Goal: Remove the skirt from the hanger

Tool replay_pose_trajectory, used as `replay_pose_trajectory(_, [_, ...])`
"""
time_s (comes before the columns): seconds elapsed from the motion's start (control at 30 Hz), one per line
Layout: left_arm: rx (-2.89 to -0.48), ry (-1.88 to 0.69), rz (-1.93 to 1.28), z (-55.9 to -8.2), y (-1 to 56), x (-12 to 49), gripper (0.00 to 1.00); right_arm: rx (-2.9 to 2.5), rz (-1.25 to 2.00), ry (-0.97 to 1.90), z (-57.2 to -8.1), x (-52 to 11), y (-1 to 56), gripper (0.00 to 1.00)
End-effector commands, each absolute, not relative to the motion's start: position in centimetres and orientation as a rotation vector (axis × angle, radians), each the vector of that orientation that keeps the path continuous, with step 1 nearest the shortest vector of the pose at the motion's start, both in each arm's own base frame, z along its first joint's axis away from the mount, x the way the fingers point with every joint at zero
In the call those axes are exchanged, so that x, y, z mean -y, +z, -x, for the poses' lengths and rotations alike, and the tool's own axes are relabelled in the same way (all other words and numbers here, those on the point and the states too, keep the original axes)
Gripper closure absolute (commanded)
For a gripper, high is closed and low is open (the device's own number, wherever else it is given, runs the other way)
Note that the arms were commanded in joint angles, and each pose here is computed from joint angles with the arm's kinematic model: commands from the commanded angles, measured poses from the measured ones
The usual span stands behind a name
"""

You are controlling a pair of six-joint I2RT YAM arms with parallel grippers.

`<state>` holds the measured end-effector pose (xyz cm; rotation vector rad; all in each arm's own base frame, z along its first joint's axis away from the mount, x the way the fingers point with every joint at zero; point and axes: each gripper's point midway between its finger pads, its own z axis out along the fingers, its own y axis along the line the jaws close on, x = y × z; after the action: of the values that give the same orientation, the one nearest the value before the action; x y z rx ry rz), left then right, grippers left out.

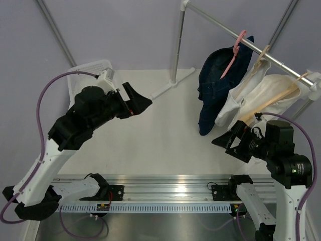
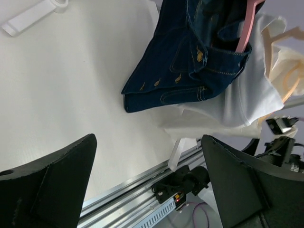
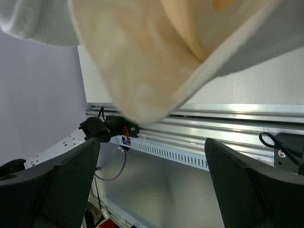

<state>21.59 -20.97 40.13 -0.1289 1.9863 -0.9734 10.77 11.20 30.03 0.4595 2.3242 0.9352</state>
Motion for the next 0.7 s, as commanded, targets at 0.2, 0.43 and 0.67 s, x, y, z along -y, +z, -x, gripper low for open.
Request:
replay_pose_trajectory(0.2, [-1.844, -0.771, -0.215, -27.5, 43.8, 31.4, 0.05, -2.470, -0.387, 0.919, -5.7, -11.2, 30.6, 0.00])
replay_pose_trajectory(0.43, [-1.739, -0.833, -0.312, -31.2, 46.7, 38.6, 0.05, -2.277, -0.261, 0.871, -4.8, -10.6, 35.0, 0.01])
replay_pose_trajectory(0.67, [-1.561, -0.942, -0.339, -33.1, 49.4, 42.7, 0.08, -2.110, -0.250, 0.796, -3.1, -9.4, 37.6, 0.01])
